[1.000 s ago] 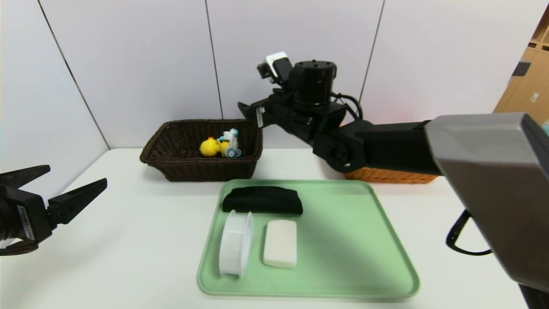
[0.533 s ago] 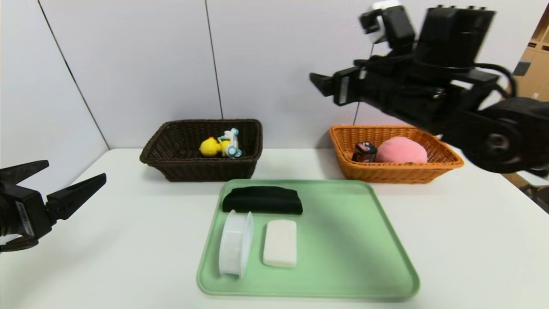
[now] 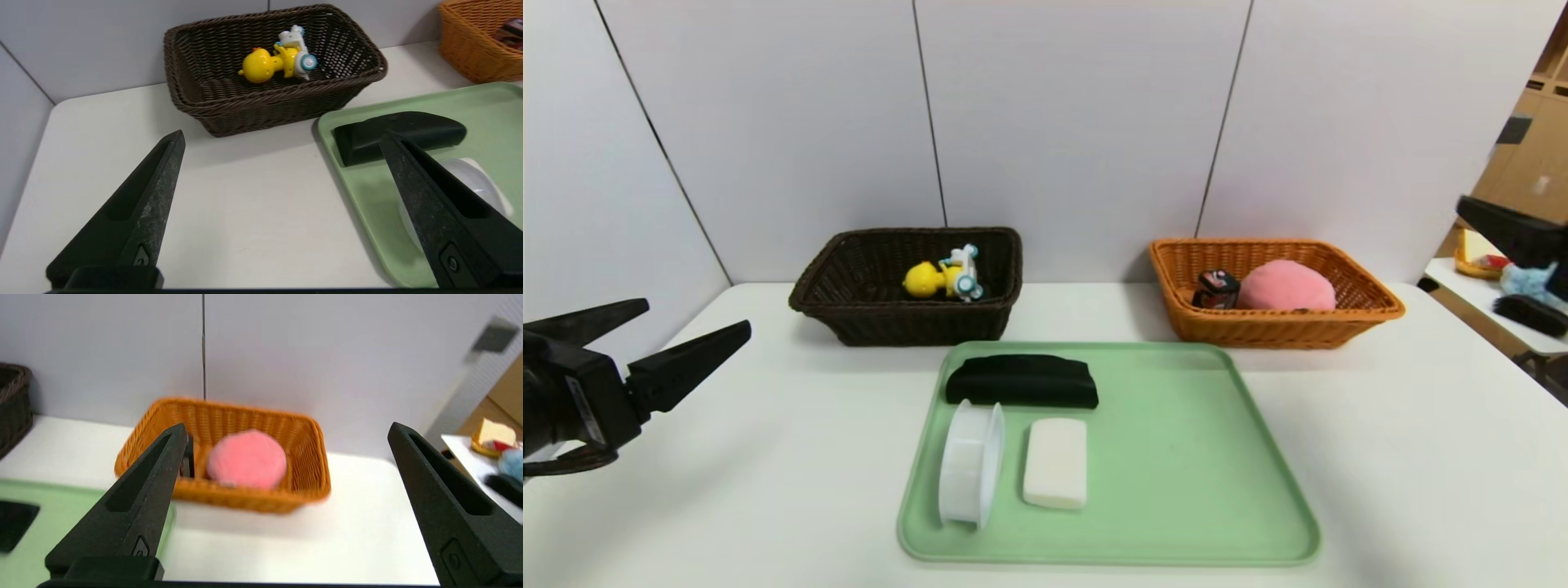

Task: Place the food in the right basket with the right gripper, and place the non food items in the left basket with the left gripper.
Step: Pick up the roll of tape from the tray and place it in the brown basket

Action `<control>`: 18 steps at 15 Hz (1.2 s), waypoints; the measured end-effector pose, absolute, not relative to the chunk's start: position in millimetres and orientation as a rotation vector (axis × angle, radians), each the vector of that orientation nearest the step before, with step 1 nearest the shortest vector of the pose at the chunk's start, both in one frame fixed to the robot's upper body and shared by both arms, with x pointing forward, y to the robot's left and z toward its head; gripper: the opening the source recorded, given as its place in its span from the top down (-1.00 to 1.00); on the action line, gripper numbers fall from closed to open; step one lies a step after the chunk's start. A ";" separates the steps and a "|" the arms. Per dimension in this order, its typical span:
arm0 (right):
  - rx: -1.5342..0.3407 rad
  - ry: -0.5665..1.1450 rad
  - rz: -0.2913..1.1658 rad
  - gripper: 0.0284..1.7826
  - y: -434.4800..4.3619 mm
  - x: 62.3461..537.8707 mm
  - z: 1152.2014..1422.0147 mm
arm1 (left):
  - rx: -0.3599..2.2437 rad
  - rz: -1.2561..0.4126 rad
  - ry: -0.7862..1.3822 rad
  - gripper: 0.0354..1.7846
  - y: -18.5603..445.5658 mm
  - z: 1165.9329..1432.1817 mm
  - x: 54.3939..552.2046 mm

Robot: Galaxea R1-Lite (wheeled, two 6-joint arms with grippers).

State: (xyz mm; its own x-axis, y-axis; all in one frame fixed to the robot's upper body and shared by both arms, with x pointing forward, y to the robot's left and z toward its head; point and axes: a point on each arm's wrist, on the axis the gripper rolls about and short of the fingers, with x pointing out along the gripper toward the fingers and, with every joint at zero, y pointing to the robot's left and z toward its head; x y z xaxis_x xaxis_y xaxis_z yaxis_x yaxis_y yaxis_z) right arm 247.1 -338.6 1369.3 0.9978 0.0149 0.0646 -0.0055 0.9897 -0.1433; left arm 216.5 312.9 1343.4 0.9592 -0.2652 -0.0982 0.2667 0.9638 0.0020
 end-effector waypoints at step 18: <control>-0.122 -0.003 0.011 -0.90 -338.4 150.4 1314.5 | 0.003 -0.577 0.694 -0.89 190.1 1389.4 267.3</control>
State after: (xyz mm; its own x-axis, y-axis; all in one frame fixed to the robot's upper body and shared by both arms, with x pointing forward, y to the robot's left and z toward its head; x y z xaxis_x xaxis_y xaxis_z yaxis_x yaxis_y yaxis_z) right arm 150.4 -338.4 1314.5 0.9999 0.0109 0.0028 -0.0104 0.9925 -0.1216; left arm 267.3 190.1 1389.4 0.6197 -0.5007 -0.6043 0.5028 0.8446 -0.1841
